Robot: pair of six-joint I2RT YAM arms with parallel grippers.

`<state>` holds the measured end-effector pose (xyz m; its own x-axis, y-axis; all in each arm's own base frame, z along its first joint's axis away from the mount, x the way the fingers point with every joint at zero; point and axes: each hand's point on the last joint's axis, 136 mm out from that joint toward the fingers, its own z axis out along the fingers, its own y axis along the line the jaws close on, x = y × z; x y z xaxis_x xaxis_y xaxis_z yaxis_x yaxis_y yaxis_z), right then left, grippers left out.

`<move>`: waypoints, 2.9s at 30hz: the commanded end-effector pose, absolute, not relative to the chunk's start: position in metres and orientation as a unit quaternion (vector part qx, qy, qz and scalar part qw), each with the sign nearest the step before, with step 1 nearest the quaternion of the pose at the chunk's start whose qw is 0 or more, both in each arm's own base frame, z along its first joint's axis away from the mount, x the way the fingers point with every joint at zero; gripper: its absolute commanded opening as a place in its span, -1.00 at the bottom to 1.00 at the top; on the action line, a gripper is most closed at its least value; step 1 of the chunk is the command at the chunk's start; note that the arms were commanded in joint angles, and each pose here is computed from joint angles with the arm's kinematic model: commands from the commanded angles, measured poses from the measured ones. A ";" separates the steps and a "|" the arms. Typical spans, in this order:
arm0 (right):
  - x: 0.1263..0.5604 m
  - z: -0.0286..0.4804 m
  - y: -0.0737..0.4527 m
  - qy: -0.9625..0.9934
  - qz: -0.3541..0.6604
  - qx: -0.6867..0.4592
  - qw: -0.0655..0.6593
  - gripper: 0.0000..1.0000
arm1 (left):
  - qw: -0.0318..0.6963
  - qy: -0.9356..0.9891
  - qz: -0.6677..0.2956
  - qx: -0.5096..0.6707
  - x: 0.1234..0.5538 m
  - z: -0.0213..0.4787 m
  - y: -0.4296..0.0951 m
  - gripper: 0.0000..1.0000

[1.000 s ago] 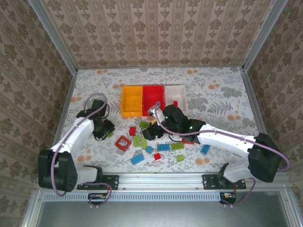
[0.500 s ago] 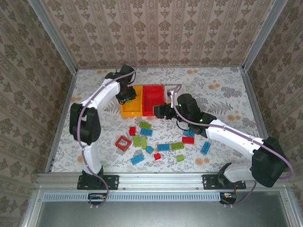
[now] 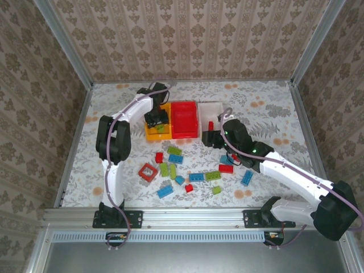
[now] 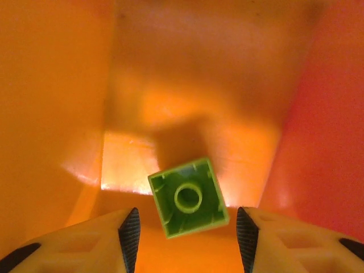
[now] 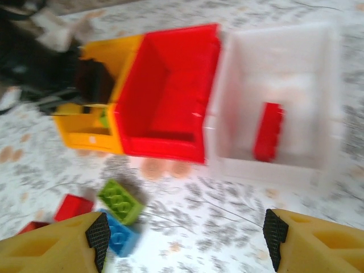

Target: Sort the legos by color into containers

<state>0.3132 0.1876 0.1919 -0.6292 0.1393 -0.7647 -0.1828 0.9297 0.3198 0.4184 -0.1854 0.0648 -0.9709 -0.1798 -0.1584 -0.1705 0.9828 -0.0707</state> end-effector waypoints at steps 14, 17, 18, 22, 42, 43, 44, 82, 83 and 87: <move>0.281 0.113 0.108 0.948 0.055 0.170 0.262 0.38 | 0.090 0.991 -0.045 -0.091 0.387 0.091 -0.177 -0.02; 0.285 0.113 0.109 0.946 0.061 0.174 0.265 0.38 | 0.088 0.992 -0.043 -0.080 0.386 0.088 -0.176 -0.06; 0.286 0.114 0.110 0.946 0.063 0.173 0.267 0.38 | 0.093 0.992 -0.042 -0.077 0.388 0.090 -0.175 -0.07; 0.286 0.119 0.109 0.946 0.062 0.162 0.274 0.37 | 0.124 0.989 -0.045 -0.061 0.394 0.106 -0.176 -0.08; 0.180 0.050 0.046 0.946 -0.004 0.321 0.048 0.46 | 0.223 0.893 -0.287 0.264 0.260 0.204 -0.299 0.24; 0.180 0.045 0.048 0.945 0.003 0.323 0.044 0.43 | 0.223 0.890 -0.297 0.265 0.252 0.204 -0.300 0.25; 0.180 0.041 0.048 0.945 0.004 0.326 0.041 0.40 | 0.220 0.888 -0.308 0.263 0.245 0.204 -0.300 0.26; 0.438 0.111 0.299 0.961 0.111 -0.033 0.252 -0.57 | 0.333 0.922 -0.196 -0.004 0.255 0.230 -0.169 0.26; 0.443 0.107 0.302 0.962 0.108 -0.030 0.248 -0.56 | 0.332 0.923 -0.195 -0.007 0.254 0.228 -0.166 0.26; 0.457 0.087 0.308 0.969 0.096 -0.022 0.228 -0.54 | 0.322 0.927 -0.192 -0.012 0.248 0.219 -0.160 0.24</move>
<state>0.4597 0.3135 0.1049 -0.8596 0.0243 -0.5104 -0.1043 0.9695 0.2217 0.2548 -0.1722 0.2271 -0.7786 -0.1246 -0.6150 0.1473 0.9164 -0.3722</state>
